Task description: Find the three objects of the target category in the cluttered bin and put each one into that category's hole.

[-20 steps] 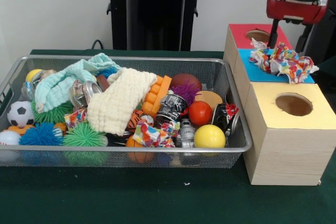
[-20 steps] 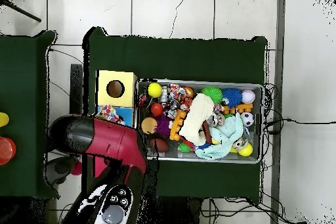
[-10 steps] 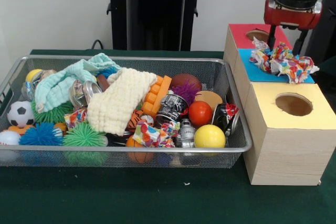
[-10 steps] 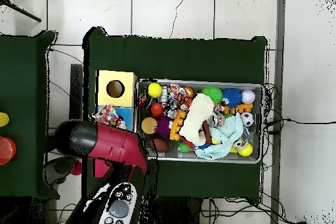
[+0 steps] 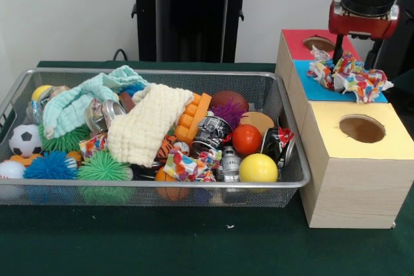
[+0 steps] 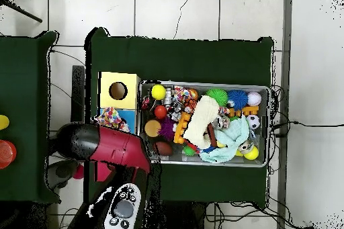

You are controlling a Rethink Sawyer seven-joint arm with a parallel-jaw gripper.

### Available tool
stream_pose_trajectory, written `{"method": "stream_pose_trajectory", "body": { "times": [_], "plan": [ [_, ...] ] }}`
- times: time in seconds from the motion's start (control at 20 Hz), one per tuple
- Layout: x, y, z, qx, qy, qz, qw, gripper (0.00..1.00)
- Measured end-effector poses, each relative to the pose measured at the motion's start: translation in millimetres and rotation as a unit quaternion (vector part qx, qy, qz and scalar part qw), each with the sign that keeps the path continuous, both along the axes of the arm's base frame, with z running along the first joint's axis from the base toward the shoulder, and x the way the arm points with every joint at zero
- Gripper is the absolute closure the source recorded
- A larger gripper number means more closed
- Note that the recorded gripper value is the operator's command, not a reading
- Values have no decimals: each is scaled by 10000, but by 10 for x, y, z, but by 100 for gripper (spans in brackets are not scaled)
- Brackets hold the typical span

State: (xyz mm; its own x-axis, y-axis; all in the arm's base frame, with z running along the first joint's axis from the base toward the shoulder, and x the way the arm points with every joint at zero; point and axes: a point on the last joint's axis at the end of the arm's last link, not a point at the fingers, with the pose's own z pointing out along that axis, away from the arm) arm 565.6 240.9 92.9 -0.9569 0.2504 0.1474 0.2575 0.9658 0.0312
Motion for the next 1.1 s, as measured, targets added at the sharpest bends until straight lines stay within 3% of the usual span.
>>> {"method": "stream_pose_trajectory", "body": {
  "times": [0.45, 0.75, 0.8, 1.1],
  "plan": [
    [20, -63, -26, -11, -69, -60, 10000, 0],
    [126, -82, -50, -129, -489, -57, 9987, 0],
    [171, -86, -54, -174, -659, -56, 9977, 0],
    [249, -97, -61, -260, -960, -55, 9950, 0]
  ]
}}
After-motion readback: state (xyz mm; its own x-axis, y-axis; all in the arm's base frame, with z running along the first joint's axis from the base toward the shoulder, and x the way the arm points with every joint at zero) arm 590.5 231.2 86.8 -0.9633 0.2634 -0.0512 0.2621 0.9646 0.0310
